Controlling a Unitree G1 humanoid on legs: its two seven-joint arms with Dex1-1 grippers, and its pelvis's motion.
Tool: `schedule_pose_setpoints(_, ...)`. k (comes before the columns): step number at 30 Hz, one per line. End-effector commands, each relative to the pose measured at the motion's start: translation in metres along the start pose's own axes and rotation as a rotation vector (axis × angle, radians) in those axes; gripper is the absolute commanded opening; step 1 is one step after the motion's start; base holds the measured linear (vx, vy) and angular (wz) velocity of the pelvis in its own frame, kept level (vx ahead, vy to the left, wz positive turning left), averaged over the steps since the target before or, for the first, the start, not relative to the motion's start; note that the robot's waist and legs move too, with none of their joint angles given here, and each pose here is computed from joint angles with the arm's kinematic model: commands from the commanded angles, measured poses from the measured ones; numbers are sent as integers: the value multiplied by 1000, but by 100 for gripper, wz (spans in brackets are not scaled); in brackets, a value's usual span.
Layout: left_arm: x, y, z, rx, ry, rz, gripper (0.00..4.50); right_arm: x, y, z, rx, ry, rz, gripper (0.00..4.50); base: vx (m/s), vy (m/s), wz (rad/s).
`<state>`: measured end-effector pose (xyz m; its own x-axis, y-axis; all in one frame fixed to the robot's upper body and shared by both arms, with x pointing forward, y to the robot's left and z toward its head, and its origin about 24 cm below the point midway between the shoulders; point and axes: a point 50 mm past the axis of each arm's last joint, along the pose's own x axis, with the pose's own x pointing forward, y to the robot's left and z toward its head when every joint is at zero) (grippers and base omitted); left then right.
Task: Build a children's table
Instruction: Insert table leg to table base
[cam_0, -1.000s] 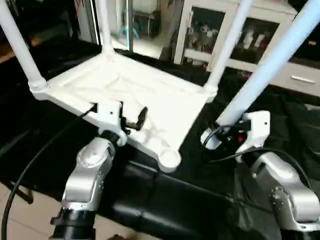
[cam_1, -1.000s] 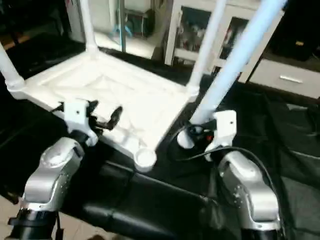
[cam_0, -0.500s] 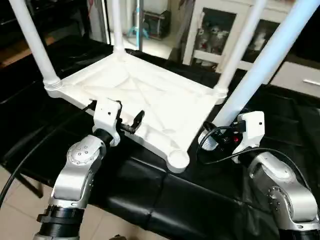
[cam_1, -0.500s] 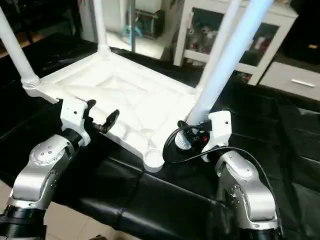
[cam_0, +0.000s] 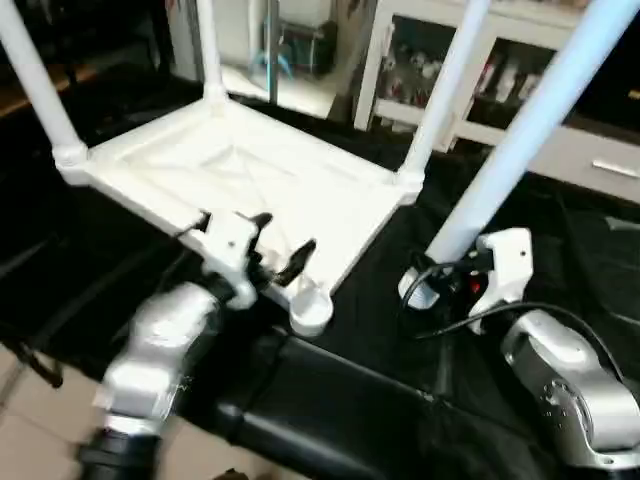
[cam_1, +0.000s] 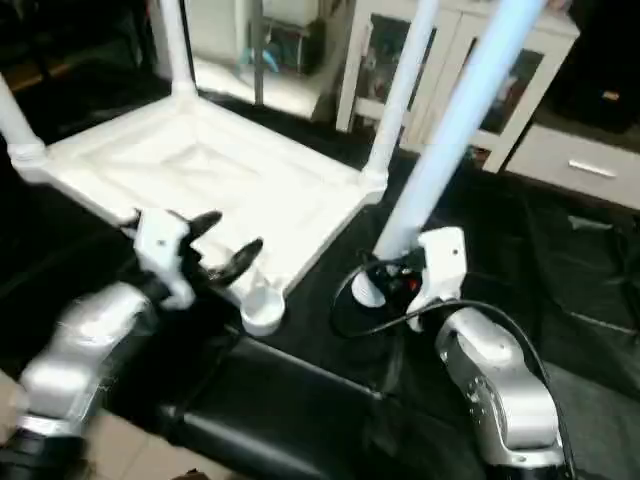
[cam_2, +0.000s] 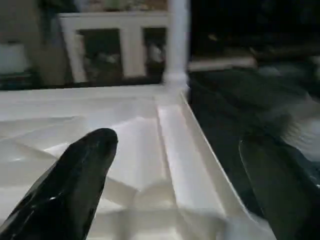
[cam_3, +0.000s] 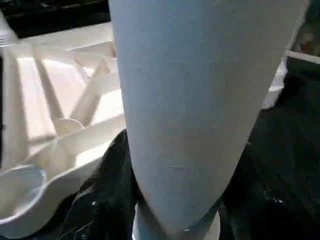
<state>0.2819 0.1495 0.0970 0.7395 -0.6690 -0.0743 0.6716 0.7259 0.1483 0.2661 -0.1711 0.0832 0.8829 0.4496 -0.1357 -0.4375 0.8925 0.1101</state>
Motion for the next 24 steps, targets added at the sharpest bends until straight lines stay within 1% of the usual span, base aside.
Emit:
schedule_pose_setpoints(1, 0, -3, 0, 59, 31, -121, 440, 0, -3, 6, -10, -18, 17, 185, 0, 0, 0)
schedule_pose_setpoints(2, 0, -3, 0, 59, 31, -121, 440, 0, -3, 6, -10, -18, 17, 185, 0, 0, 0)
schedule_pose_setpoints(3, -4, 4, -2, 148, 100, -201, 440, 0, -3, 7, -17, -17, 45, 185, 0, 0, 0)
schedule_pose_setpoints(4, -7, 8, -3, 200, 152, -260, 440, 0, -3, 7, -25, -15, 62, 185, 0, 0, 0)
schedule_pose_setpoints(5, -7, 11, -3, 215, 178, -303, 440, -1, -4, 8, -25, -16, 74, 185, 0, 0, 0)
schedule_pose_setpoints(6, -7, 11, -3, 221, 182, -311, 440, -1, -4, 8, -24, -16, 77, 185, 0, 0, 0)
schedule_pose_setpoints(7, -6, 16, -1, 273, 212, -369, 440, -1, -4, 9, -25, -20, 96, 185, 0, 0, 0)
schedule_pose_setpoints(9, -3, 20, 0, 319, 253, -440, 440, -1, -5, 11, -29, -20, 120, 185, 6, 28, 0)
schedule_pose_setpoints(11, -1, 23, -1, 347, 308, -512, 440, -2, -5, 11, -35, -16, 144, 185, 12, 30, -2)
schedule_pose_setpoints(12, 0, 23, -1, 351, 314, -519, 440, -2, -5, 11, -36, -15, 146, 185, 40, 58, -3)
schedule_pose_setpoints(13, 7, 30, 0, 394, 354, -554, 440, -3, -7, 10, -43, -7, 157, 185, 69, 75, 0)
schedule_pose_setpoints(15, 10, 32, 0, 412, 362, -569, 440, -3, -7, 10, -45, -3, 162, 185, 57, 37, 3)
schedule_pose_setpoints(16, 17, 33, -2, 416, 369, -581, 440, -3, -6, 9, -46, 2, 172, 185, 56, 20, 6)
schedule_pose_setpoints(17, 18, 33, -2, 416, 371, -583, 440, -3, -6, 9, -46, 2, 172, 185, 56, 20, 6)
schedule_pose_setpoints(18, 22, 32, -7, 418, 408, -619, 440, -2, -5, 9, -49, 4, 177, 185, 0, 0, 0)
schedule_pose_setpoints(19, 24, 32, -9, 428, 425, -620, 440, -2, -5, 9, -52, 5, 179, 185, 0, 0, 0)
schedule_pose_setpoints(20, 27, 35, -13, 469, 453, -605, 440, -1, -4, 10, -53, 2, 178, 185, 0, 0, 0)
schedule_pose_setpoints(21, 30, 36, -13, 480, 449, -588, 440, -1, -4, 11, -55, -1, 176, 185, 0, 0, 0)
schedule_pose_setpoints(24, 36, 37, -9, 428, 381, -543, 440, -2, -5, 13, -60, -10, 167, 185, 0, 0, 0)
